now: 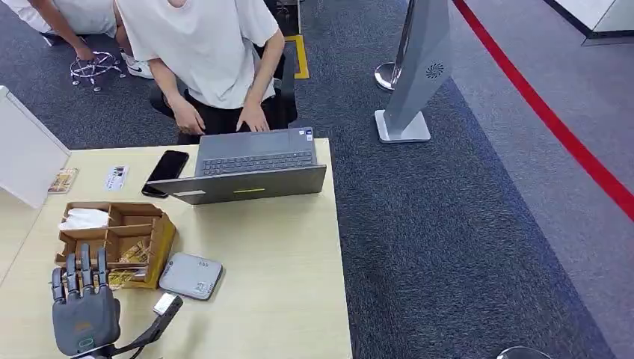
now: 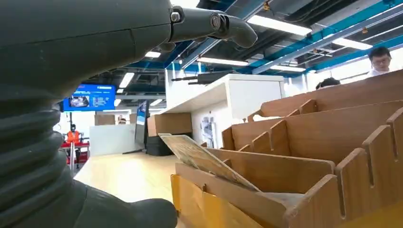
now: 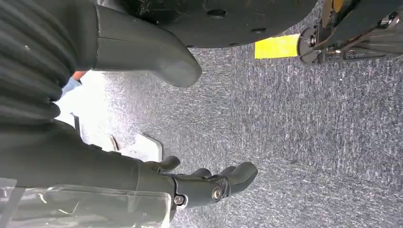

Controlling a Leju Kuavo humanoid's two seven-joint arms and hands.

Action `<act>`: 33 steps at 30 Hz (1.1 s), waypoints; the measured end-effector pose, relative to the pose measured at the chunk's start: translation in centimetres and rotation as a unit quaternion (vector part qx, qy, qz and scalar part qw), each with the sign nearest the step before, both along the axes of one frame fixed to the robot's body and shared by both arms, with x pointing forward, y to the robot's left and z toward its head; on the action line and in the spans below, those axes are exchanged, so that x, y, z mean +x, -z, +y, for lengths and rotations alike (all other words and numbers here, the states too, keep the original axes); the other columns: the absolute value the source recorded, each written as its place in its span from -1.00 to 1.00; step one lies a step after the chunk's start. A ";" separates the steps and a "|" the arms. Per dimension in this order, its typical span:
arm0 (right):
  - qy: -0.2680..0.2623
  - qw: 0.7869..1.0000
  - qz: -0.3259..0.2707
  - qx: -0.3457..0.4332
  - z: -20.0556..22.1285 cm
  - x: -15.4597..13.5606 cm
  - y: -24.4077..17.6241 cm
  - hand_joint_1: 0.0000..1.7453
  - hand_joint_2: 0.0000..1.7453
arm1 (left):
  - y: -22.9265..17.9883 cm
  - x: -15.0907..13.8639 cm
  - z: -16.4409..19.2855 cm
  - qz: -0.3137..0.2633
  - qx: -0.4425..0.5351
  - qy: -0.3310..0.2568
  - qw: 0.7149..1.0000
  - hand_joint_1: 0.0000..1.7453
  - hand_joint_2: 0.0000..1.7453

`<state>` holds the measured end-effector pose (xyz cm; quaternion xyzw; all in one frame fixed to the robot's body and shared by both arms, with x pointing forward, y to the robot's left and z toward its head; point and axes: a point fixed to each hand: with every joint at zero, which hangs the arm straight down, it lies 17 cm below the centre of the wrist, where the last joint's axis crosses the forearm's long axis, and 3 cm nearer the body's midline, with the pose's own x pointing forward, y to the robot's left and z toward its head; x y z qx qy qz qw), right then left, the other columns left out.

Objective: Pass the card to the sensor for recognition and then transmit it.

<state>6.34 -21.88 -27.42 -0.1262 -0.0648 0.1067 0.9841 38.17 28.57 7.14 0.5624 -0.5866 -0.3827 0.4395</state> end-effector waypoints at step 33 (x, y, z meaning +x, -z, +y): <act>-0.001 1.000 -0.001 0.000 0.0 0.0 0.0 -1.00 1.00 | -0.3 0.8 3.4 -0.002 0.005 -0.048 0.999 -1.00 1.00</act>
